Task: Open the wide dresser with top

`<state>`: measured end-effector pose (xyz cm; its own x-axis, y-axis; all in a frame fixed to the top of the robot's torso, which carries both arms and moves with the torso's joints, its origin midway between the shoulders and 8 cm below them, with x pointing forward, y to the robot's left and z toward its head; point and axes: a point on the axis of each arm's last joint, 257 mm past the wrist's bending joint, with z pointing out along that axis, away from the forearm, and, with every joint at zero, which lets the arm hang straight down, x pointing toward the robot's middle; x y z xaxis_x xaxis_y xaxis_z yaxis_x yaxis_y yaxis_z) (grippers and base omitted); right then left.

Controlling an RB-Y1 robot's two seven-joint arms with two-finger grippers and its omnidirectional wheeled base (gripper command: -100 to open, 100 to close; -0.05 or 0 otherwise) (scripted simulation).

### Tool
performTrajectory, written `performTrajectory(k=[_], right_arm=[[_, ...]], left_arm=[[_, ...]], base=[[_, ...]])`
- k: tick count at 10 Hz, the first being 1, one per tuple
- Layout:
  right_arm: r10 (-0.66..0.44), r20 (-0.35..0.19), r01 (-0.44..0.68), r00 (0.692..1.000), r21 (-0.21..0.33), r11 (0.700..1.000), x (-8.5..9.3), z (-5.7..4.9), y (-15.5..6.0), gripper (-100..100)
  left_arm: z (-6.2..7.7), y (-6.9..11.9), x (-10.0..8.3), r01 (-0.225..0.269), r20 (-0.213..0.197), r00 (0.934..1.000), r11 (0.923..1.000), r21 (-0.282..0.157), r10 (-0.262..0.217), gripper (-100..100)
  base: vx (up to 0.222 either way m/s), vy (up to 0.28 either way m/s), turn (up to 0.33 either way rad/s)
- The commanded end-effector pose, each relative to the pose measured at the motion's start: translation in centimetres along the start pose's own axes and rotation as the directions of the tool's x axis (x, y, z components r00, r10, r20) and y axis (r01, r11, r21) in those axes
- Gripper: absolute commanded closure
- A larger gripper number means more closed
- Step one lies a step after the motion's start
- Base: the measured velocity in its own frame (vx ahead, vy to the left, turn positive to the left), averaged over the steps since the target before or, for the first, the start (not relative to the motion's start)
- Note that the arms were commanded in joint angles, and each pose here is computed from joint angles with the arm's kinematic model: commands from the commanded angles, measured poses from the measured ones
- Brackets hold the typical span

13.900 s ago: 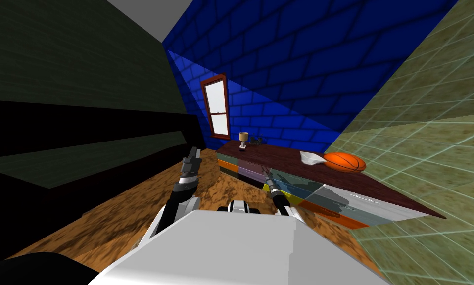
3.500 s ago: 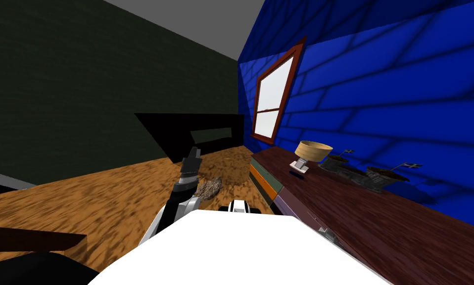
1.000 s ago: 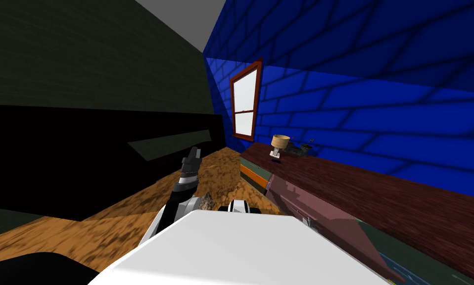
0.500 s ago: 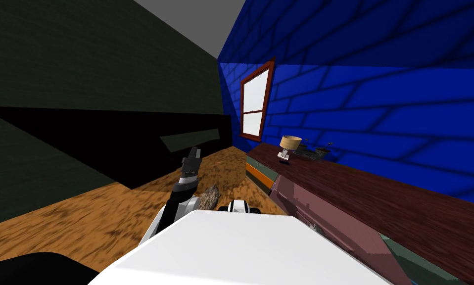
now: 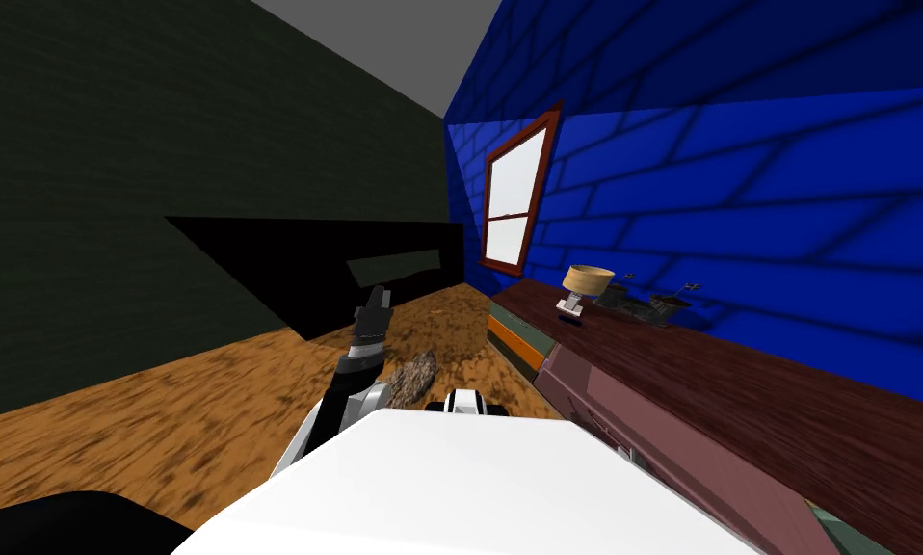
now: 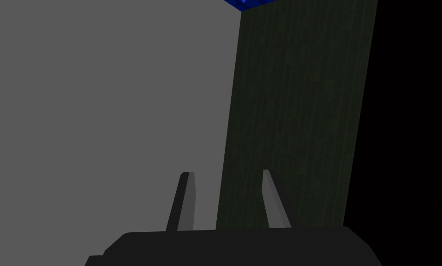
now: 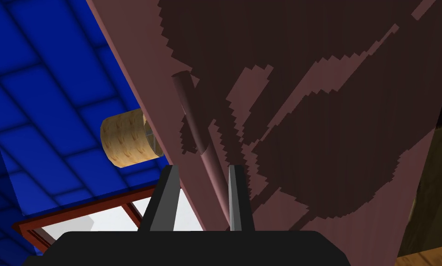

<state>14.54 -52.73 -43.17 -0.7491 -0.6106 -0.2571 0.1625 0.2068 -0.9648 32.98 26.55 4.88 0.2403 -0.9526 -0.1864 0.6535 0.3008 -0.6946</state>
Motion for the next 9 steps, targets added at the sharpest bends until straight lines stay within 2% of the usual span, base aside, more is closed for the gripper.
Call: performTrajectory(k=[1, 2, 5, 9], right_arm=[[0.013, -0.052, -0.012, 0.999, 0.035, 0.999, 1.2, 0.3, -0.9, 100], [0.009, -0.080, -0.004, 0.997, 0.058, 0.998, 2.0, 0.4, -1.5, 100], [0.021, -0.165, -0.008, 0.986, 0.080, 0.997, 4.2, 0.3, -2.1, 100], [0.032, -0.250, -0.008, 0.968, 0.100, 0.995, 6.5, -0.1, -2.6, 100]], left_arm=[[0.0, 0.0, 0.0, 0.000, 0.000, 1.0000, 1.0000, 0.000, 0.000, 0], [0.0, 0.0, 0.0, 0.000, 0.000, 1.0000, 1.0000, 0.000, 0.000, 0], [0.0, 0.0, 0.0, 0.000, 0.000, 1.0000, 1.0000, 0.000, 0.000, 0], [0.0, 0.0, 0.0, 0.000, 0.000, 1.0000, 1.0000, 0.000, 0.000, 0]], base=[[-0.061, 0.022, 0.046], [-0.112, 0.054, 0.306], [-0.132, 0.034, 0.330], [-0.085, 0.041, 0.195]])
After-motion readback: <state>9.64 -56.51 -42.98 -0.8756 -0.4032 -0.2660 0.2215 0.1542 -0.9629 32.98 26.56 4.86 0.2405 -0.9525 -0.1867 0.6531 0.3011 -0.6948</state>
